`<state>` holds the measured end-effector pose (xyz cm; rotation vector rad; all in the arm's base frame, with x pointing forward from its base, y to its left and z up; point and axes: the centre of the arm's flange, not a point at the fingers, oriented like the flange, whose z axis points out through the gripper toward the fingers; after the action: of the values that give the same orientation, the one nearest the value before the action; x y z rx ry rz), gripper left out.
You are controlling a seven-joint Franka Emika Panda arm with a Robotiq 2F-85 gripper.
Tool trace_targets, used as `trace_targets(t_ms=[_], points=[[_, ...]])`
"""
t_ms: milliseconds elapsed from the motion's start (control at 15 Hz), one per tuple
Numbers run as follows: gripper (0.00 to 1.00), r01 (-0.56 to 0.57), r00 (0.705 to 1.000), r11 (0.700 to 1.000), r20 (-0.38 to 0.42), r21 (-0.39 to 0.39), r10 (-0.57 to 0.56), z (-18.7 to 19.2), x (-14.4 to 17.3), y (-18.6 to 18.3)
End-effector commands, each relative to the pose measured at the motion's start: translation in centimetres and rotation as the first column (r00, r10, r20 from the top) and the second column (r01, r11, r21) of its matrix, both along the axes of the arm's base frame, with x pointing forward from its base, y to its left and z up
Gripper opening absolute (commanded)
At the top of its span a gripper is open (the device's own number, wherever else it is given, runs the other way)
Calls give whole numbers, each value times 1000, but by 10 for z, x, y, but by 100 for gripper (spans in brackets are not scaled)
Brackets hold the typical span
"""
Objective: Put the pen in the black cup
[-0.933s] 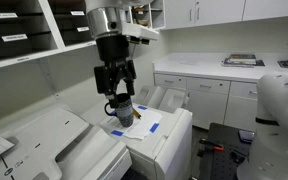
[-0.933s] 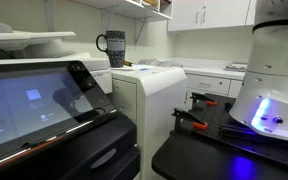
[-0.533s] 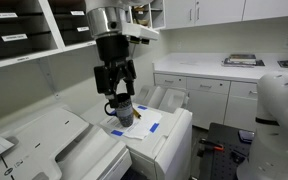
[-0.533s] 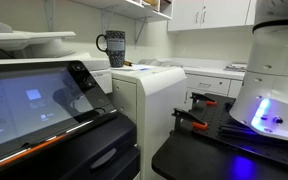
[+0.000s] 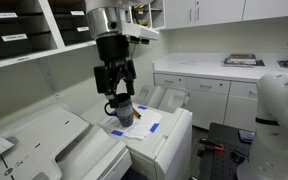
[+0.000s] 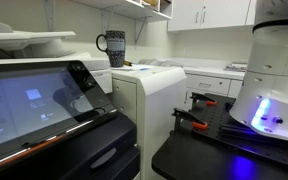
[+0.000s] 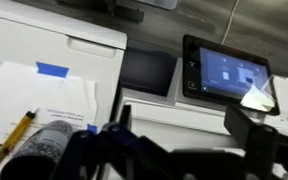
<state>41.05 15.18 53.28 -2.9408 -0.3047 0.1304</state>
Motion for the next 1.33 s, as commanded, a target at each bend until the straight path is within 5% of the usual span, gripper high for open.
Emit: trace_targets(t_ms=[0,1267], points=[[100,49,999,999,13,-12,-49,1,10,-8],[100,376,921,925,132,-60,-366,3,114,-129]])
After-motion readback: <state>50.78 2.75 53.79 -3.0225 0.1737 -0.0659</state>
